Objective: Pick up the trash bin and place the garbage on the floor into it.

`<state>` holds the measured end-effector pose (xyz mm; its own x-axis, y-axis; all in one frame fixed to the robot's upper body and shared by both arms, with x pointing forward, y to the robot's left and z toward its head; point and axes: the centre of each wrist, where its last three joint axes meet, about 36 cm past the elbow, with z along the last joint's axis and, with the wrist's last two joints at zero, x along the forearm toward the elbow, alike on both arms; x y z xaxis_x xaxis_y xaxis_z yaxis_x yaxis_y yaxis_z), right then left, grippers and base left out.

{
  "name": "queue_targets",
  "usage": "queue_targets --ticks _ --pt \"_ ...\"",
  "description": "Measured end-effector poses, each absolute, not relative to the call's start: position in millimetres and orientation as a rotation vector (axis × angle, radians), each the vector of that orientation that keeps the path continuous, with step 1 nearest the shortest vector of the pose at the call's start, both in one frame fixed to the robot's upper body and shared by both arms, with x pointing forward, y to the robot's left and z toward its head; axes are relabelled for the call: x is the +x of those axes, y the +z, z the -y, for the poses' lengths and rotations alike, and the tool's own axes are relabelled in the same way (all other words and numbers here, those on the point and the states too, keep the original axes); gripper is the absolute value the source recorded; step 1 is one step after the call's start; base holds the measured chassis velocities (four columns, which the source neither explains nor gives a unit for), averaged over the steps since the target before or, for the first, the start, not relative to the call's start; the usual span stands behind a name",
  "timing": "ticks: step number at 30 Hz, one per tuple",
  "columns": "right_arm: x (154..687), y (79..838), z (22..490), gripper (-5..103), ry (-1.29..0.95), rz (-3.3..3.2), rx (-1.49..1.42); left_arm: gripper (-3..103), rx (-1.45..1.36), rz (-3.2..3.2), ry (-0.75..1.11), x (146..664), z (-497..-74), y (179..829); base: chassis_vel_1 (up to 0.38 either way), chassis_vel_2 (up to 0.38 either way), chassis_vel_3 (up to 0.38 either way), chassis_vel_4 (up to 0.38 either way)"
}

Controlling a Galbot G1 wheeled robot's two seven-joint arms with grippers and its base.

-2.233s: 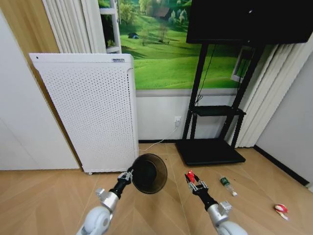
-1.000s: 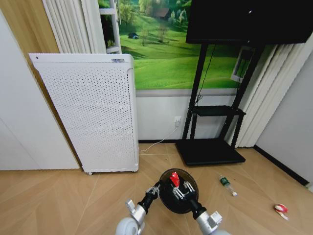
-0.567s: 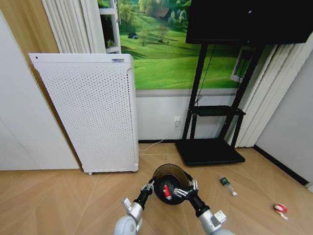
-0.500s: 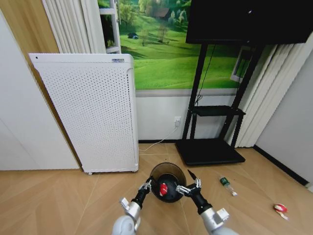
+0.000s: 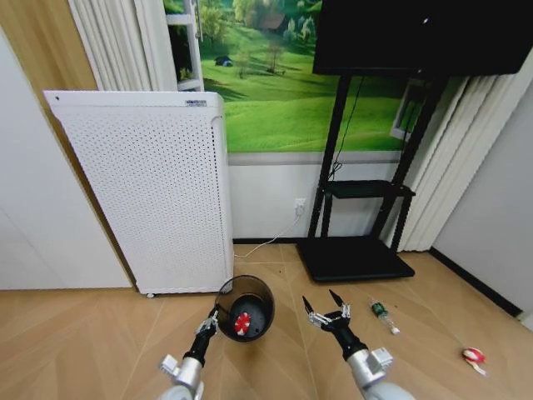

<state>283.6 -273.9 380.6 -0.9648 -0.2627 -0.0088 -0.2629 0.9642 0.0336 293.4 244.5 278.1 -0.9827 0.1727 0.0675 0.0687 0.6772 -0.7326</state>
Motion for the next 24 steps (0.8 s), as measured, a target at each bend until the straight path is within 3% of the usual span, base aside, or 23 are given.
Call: queue_targets --ticks 15,24 --pt "291.0 375.9 274.6 100 0.037 -3.124 -0.405 7 -0.163 2.791 1.211 295.9 -259.4 281.1 -0.249 -0.236 0.23 0.251" --pt "302.8 368.5 278.1 100 -0.013 -3.142 -0.388 7 -0.159 2.796 1.213 300.1 -261.1 284.5 -0.045 -0.048 0.034 0.038"
